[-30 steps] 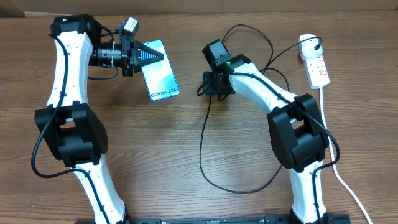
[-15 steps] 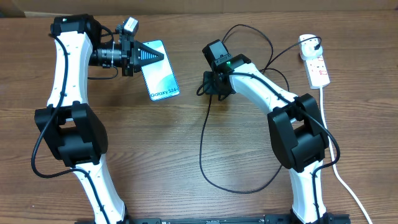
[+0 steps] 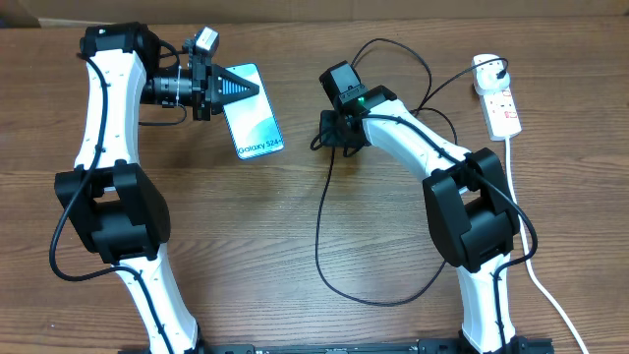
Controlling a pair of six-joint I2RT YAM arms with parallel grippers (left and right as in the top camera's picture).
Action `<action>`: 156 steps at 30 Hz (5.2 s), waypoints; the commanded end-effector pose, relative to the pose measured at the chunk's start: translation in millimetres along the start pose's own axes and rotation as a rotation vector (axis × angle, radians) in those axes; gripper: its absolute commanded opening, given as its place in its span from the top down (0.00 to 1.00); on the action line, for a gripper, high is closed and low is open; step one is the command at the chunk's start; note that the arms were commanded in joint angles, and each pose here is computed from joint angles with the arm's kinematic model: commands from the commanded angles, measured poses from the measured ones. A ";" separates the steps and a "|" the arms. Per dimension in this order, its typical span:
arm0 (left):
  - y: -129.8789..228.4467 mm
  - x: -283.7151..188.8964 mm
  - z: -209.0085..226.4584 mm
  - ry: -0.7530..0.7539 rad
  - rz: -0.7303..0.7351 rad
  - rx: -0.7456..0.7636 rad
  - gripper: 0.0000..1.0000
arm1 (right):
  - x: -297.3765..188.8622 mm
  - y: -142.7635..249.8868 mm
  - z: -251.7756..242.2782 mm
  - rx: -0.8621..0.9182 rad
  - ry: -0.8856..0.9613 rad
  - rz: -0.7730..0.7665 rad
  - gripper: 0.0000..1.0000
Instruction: Plug charger to phone and switch on socket
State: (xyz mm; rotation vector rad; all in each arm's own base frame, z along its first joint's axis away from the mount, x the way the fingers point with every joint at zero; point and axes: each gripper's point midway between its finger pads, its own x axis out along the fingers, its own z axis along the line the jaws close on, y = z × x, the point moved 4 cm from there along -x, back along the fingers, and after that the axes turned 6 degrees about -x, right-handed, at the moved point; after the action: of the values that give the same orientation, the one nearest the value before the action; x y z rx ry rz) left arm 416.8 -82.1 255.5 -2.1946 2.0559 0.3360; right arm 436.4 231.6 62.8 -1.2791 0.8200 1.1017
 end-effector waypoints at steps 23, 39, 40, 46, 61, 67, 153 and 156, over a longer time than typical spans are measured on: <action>2.0 1.3 -11.5 0.029 -0.001 -0.002 0.96 | 31.4 7.9 -7.4 0.008 0.032 0.043 0.71; 2.0 1.3 -11.5 0.029 -0.001 -0.002 0.96 | 27.6 10.1 -7.3 0.066 -0.164 0.135 0.96; 2.0 1.3 -11.5 0.029 -0.001 -0.002 0.96 | 24.4 9.1 -10.3 0.078 -0.185 0.147 0.96; 2.0 1.3 -11.5 0.029 -0.001 -0.002 0.96 | -17.5 -2.4 -15.2 0.014 -0.440 0.162 0.96; 1.9 1.4 -11.3 0.028 -0.001 -0.002 0.96 | -148.4 7.1 0.6 -0.276 -0.811 0.070 0.96; 2.0 1.3 -11.4 0.028 -0.001 -0.001 0.96 | -184.8 18.0 5.9 -0.312 -0.863 0.058 0.96; 2.5 1.4 -7.6 -0.001 0.003 -0.001 0.96 | 18.9 67.8 -2.7 0.047 -0.123 0.059 0.78; 2.5 1.4 -7.6 -0.001 0.003 -0.001 0.96 | 27.6 72.5 -5.3 0.069 -0.098 0.074 0.78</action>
State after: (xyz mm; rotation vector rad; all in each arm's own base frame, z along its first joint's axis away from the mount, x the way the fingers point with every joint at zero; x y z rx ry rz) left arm 415.9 -81.2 251.8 -2.1720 2.0461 0.3665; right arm 382.2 234.2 40.2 -1.1223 0.7278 1.1949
